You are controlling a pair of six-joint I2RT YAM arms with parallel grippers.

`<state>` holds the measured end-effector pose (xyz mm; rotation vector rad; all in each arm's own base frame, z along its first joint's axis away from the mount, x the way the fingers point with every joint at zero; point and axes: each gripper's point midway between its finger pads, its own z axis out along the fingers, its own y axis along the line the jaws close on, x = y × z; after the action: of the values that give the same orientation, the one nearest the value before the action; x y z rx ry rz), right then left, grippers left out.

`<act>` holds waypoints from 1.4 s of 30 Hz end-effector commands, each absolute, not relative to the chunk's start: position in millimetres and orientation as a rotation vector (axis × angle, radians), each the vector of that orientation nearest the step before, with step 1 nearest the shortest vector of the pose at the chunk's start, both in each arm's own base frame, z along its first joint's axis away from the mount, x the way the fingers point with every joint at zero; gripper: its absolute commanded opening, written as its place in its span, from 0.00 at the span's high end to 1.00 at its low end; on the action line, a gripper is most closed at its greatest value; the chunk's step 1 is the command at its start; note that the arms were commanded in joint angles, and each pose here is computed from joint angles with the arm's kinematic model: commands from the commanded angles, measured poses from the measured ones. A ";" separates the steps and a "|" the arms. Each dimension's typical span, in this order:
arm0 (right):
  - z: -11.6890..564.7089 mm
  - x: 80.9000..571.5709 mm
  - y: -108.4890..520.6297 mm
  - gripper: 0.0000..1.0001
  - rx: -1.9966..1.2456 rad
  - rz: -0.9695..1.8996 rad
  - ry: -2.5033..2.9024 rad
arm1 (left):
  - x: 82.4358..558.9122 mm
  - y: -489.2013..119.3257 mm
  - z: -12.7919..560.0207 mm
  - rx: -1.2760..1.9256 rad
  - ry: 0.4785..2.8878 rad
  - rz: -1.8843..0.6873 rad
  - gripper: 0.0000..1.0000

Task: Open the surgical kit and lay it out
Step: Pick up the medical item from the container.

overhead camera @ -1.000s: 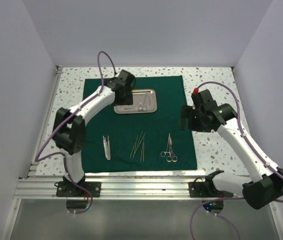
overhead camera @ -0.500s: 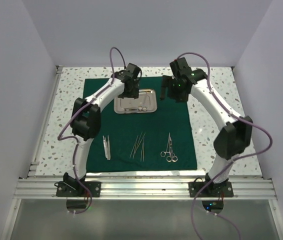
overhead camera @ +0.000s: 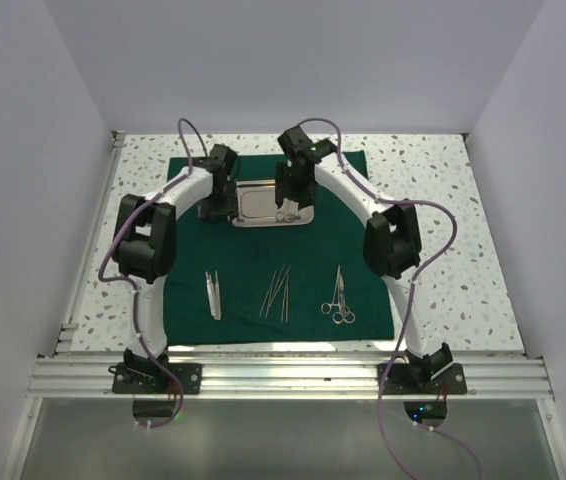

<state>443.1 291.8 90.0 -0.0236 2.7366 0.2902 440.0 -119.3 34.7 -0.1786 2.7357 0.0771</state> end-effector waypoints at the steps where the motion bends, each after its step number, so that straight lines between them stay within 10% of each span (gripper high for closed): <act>1: 94.8 447.9 310.2 0.41 -0.003 0.345 2.723 | 445.0 -116.4 55.7 -0.161 2.664 -0.009 0.38; 14: 49.9 452.4 317.1 0.63 0.079 0.233 2.750 | 422.6 -112.7 54.8 -0.158 2.681 -0.119 0.41; 42: -2.2 449.4 293.8 0.65 0.008 0.049 2.794 | 410.6 -114.8 52.1 -0.147 2.688 -0.166 0.46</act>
<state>452.0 308.5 27.8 0.0517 2.7625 0.1560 401.2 -115.4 32.0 -0.1767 2.7546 -0.1314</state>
